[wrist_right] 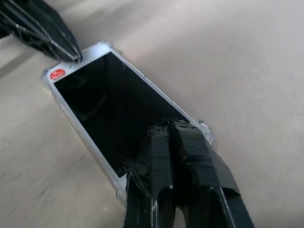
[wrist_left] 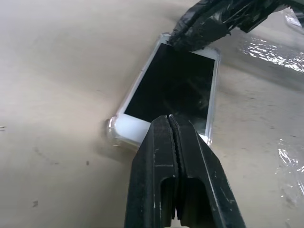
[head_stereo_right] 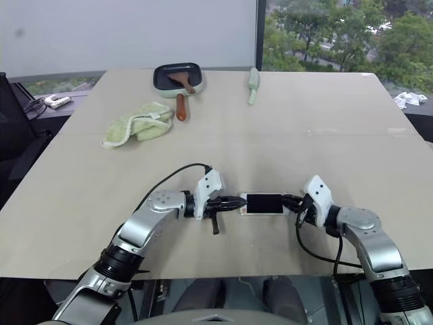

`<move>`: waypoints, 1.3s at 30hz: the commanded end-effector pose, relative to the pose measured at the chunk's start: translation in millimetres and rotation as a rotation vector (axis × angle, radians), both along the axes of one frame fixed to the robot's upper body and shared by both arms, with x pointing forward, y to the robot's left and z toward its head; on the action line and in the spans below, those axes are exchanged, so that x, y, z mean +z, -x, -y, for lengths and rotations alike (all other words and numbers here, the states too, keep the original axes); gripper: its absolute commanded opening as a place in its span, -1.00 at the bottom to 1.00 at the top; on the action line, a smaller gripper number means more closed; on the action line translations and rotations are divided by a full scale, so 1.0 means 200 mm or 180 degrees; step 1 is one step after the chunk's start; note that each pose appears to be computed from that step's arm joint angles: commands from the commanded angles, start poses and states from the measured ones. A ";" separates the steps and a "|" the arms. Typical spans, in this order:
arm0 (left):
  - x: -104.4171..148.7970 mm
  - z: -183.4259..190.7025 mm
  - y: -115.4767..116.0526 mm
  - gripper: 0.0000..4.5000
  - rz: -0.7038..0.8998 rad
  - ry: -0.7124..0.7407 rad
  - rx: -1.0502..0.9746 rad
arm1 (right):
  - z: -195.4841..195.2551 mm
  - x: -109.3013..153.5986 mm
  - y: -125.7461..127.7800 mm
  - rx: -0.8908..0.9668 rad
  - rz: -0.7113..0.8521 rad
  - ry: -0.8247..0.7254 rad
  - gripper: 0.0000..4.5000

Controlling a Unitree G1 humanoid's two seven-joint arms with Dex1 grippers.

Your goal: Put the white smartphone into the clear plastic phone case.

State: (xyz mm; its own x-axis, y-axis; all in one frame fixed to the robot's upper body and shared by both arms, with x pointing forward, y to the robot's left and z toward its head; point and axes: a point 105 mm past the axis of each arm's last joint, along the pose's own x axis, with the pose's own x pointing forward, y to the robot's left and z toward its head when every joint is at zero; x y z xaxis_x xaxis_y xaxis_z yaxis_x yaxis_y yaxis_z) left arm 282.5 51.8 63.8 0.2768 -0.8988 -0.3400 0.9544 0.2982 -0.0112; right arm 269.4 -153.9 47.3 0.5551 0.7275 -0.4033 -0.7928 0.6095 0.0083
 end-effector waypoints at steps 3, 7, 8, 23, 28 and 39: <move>0.03 0.01 -0.01 -1.00 0.0093 0.0072 -0.0002 | 0.06 -0.35 0.22 -0.0005 -0.1016 0.0342 -0.95; 0.03 0.01 -0.02 -1.00 0.0110 0.0072 -0.0001 | 0.04 -0.31 0.24 0.0277 -0.0794 0.0382 -0.95; 0.04 0.02 -0.02 -1.00 0.0121 0.0085 0.0006 | 0.04 -0.29 0.22 0.0305 -0.0648 0.0348 -0.95; 0.19 -0.37 0.12 0.77 0.0109 0.0478 0.0339 | 0.30 0.27 0.07 0.0226 0.0368 -0.0892 0.97; 0.12 -0.59 0.16 0.99 0.0135 0.0223 0.0661 | 0.53 0.28 0.03 0.0059 0.0601 -0.0497 1.00; 0.13 -0.79 0.21 0.99 0.0265 -0.0134 0.0755 | 0.70 0.28 -0.03 0.0278 0.0714 0.0109 1.00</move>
